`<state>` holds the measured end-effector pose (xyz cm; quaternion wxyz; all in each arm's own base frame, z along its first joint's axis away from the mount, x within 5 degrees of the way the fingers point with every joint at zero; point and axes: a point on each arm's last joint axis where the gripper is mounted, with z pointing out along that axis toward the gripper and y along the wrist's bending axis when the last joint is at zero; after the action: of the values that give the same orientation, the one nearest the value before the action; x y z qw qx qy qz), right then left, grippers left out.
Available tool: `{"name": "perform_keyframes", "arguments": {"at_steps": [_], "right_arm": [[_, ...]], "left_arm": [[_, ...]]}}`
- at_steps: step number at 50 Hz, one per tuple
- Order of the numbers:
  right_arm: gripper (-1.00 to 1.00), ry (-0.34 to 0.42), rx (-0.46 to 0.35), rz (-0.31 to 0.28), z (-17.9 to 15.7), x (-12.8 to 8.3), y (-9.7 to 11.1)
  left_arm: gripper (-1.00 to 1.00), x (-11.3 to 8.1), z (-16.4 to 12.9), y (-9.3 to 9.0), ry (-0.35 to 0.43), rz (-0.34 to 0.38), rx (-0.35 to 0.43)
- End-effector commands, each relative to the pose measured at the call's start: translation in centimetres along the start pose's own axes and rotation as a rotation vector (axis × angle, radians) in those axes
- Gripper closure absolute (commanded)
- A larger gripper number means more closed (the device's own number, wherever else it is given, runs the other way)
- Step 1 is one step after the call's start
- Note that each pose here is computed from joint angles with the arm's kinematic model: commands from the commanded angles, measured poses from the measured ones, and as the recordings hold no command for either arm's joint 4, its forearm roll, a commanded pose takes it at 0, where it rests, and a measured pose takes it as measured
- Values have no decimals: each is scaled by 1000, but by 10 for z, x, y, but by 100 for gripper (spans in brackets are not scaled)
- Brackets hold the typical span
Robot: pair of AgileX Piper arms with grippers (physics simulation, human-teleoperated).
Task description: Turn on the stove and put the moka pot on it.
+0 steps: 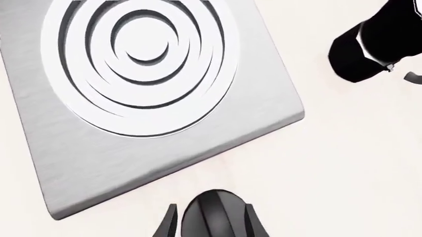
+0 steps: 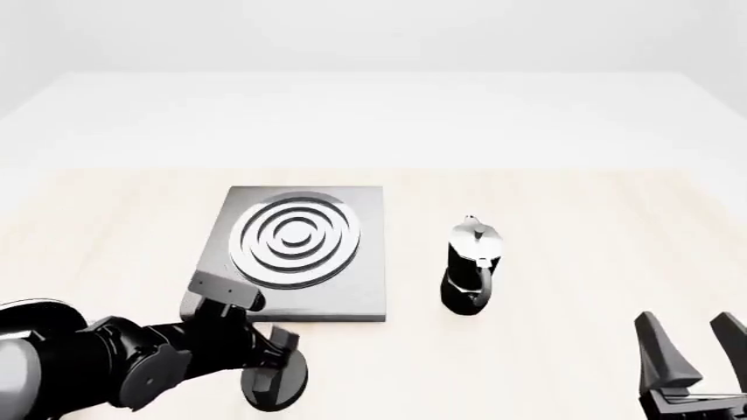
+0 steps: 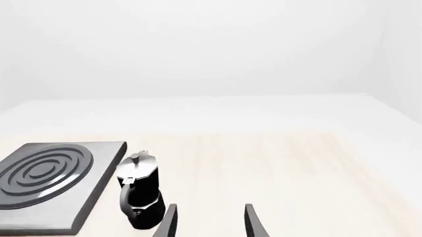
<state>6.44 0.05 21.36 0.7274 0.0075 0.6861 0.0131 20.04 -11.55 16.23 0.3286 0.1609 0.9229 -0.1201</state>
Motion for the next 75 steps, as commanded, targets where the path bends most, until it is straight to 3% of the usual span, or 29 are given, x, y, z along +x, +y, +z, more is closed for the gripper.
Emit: {"name": "perform_keyframes", "arguments": {"at_steps": [1, 30, 49, 75], "right_arm": [[-100, 3, -1, 2, 2, 0, 0], [-100, 8, -3, 1, 3, 0, 0], [-100, 11, -4, -3, 4, 0, 0], [-100, 14, -6, -8, 5, 0, 0]], "left_arm": [[-100, 9, 12, -3, 25, -22, 8], [-100, 16, 22, -1, 44, -45, 1], [-100, 6, 20, 20, 3, -50, -51], [-100, 13, 17, 43, -7, -66, -115]]}}
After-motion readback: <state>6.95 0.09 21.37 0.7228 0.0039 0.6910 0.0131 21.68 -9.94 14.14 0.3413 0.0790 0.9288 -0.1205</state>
